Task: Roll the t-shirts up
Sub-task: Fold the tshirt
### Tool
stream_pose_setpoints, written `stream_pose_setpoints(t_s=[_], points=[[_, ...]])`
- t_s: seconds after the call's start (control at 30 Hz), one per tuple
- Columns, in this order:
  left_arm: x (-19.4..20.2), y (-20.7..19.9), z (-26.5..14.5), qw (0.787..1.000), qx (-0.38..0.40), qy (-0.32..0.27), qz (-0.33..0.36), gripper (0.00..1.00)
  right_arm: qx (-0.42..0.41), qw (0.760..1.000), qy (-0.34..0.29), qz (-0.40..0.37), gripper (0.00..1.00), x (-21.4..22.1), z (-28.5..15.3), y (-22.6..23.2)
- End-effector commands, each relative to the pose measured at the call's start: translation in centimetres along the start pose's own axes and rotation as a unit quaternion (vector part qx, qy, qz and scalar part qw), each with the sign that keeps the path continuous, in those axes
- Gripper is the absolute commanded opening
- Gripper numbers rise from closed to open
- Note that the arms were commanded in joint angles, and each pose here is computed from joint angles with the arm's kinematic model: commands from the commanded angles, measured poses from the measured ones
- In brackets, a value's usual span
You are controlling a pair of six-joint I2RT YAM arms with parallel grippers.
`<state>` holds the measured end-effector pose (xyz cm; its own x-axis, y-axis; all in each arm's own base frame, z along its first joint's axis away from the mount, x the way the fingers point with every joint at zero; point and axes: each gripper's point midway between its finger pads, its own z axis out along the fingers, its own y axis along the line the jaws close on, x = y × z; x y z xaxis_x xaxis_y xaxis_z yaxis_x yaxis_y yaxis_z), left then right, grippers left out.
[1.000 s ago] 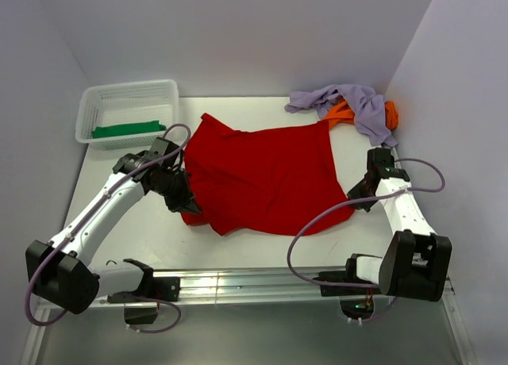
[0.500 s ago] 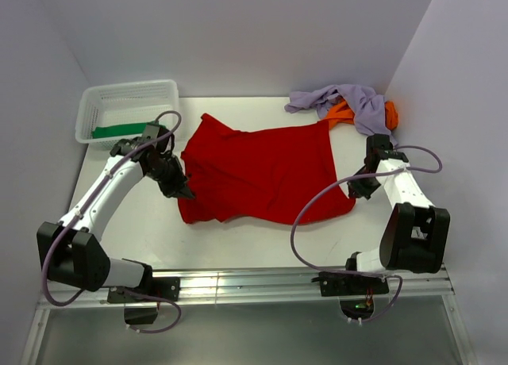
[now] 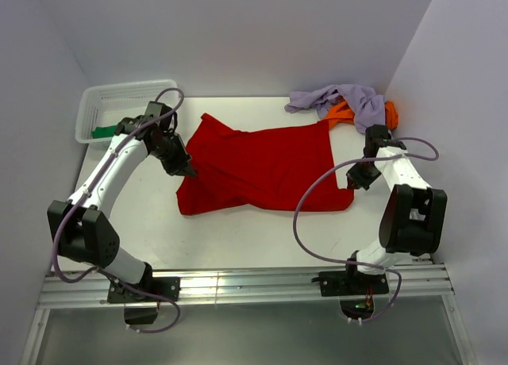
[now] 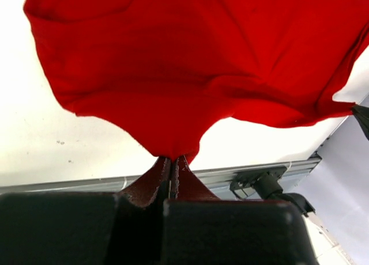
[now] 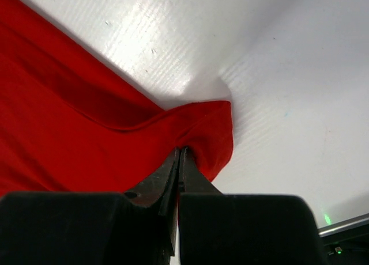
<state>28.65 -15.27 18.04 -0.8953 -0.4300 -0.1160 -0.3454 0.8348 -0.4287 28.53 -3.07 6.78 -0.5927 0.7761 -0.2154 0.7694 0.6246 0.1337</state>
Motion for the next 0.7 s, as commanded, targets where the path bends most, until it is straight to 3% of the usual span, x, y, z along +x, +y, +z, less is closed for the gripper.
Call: stream_pose_setpoints(t_s=[0.0, 0.67], points=[[-1.6, -0.5, -0.6, 1.000, -0.003, -0.024, 0.019, 0.00, -0.016, 1.000, -0.023, -0.005, 0.00, -1.9, -0.7, 1.5], [-5.8, -2.3, 1.1, 0.997, -0.021, -0.042, 0.054, 0.00, -0.024, 0.999, -0.039, -0.005, 0.00, -5.1, -0.7, 4.1]])
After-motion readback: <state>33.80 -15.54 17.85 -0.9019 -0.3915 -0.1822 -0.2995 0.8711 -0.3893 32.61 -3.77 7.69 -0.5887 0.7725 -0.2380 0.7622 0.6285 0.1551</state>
